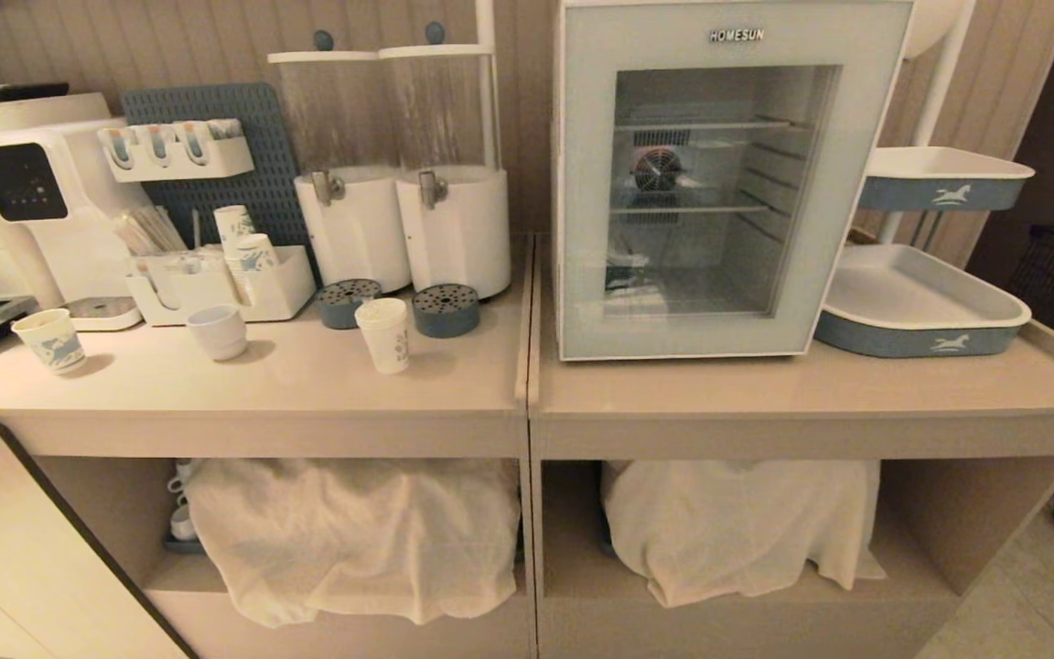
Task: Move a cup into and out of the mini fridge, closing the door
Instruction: Open the freezer door
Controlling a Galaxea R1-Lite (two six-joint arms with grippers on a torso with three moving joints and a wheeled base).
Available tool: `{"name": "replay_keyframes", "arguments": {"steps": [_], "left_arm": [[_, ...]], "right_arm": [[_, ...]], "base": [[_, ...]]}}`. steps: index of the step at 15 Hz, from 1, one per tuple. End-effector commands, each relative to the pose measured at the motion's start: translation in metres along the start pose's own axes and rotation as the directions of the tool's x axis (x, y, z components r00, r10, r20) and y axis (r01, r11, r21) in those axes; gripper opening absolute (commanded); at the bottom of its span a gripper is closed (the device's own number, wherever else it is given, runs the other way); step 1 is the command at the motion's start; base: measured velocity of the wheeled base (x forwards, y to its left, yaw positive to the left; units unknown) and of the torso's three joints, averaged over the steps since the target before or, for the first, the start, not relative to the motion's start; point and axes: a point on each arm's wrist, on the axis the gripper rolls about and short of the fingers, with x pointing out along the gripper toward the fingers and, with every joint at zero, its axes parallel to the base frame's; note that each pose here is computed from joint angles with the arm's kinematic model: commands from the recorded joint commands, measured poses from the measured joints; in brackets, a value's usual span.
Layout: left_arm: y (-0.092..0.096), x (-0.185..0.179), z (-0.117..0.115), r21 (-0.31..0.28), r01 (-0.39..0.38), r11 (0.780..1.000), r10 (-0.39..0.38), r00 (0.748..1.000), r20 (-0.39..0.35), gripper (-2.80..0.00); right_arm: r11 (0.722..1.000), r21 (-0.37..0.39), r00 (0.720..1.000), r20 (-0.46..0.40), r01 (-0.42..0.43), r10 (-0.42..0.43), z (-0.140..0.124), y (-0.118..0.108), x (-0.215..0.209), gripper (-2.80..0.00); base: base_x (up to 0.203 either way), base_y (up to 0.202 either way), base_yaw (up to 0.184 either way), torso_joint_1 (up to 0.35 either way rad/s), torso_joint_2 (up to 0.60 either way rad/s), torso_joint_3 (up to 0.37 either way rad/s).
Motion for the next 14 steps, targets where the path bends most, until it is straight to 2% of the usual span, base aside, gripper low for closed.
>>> {"name": "replay_keyframes", "arguments": {"steps": [1, 8, 14], "left_arm": [[0.0000, 0.0011, -0.0047, 0.000, -0.002, 1.000, 0.002, 1.000, -0.017, -2.80], [0.0000, 0.0011, -0.0045, -0.005, -0.001, 1.000, 0.001, 1.000, -0.015, -2.80], [0.0001, 0.0012, -0.0050, -0.005, -0.001, 1.000, 0.001, 1.000, -0.017, -2.80]], "right_arm": [[1.000, 0.000, 1.000, 0.001, 0.000, 0.000, -0.0004, 0.0000, 0.0000, -2.80], [1.000, 0.000, 1.000, 0.001, 0.000, 0.000, -0.0004, 0.0000, 0.0000, -2.80], [1.000, 0.000, 1.000, 0.002, 0.000, 0.000, -0.0003, 0.0000, 0.0000, -2.80]], "base": [[0.000, -0.190, 0.000, 0.002, 0.00, 0.002], [0.000, -0.187, 0.000, 0.002, 0.00, 0.002], [0.000, -0.014, -0.001, 0.000, 0.00, 0.000]]}}
